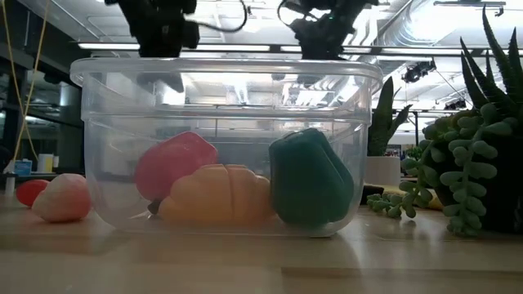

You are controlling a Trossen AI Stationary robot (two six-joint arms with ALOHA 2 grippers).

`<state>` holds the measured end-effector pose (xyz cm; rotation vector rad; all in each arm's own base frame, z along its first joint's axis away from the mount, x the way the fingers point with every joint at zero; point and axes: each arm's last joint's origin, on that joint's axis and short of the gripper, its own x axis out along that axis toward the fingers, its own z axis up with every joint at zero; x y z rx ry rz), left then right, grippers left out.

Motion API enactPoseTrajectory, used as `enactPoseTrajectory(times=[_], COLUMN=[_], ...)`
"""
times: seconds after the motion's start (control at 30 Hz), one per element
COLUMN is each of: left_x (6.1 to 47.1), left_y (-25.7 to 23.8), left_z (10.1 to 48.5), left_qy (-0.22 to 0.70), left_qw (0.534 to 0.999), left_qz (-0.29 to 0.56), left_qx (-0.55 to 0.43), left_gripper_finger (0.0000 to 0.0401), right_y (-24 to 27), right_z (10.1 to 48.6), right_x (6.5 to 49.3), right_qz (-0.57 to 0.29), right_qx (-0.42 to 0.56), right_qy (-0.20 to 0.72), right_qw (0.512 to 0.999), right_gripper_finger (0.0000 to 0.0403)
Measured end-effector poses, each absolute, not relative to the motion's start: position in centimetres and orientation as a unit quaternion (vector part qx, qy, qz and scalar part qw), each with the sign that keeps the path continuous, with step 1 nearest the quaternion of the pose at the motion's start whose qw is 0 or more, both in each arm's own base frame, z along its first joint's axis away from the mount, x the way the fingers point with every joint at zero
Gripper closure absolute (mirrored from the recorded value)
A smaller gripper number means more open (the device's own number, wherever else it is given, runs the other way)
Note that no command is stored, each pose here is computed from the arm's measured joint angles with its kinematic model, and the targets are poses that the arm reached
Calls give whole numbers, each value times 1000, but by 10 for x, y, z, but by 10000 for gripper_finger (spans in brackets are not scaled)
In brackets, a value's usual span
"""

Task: Pick and placing Produce into tupperware
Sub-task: Put the top peach into the transparent bin

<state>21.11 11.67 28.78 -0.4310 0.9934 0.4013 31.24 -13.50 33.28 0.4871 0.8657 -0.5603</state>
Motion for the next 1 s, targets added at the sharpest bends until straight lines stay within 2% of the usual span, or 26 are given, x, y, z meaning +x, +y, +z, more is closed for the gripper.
enactPoseTrajectory(times=[0.33, 0.57, 0.8, 1.0], left_x=[190, 187, 187, 187], left_y=[143, 149, 148, 148], left_z=[267, 269, 269, 268], left_qy=[460, 444, 442, 446], left_qw=[832, 842, 843, 844], left_qz=[171, 153, 145, 140], left_qx=[-258, -267, -269, -263], left_gripper_finger=[399, 399, 400, 400], right_y=[-169, -197, -214, -212], right_z=[309, 277, 257, 252], right_x=[343, 340, 324, 327], right_qz=[-304, -318, -332, -333], right_qx=[262, 283, 313, 321], right_qy=[498, 535, 544, 540], right_qw=[769, 730, 704, 703], right_gripper_finger=[261, 216, 163, 160])
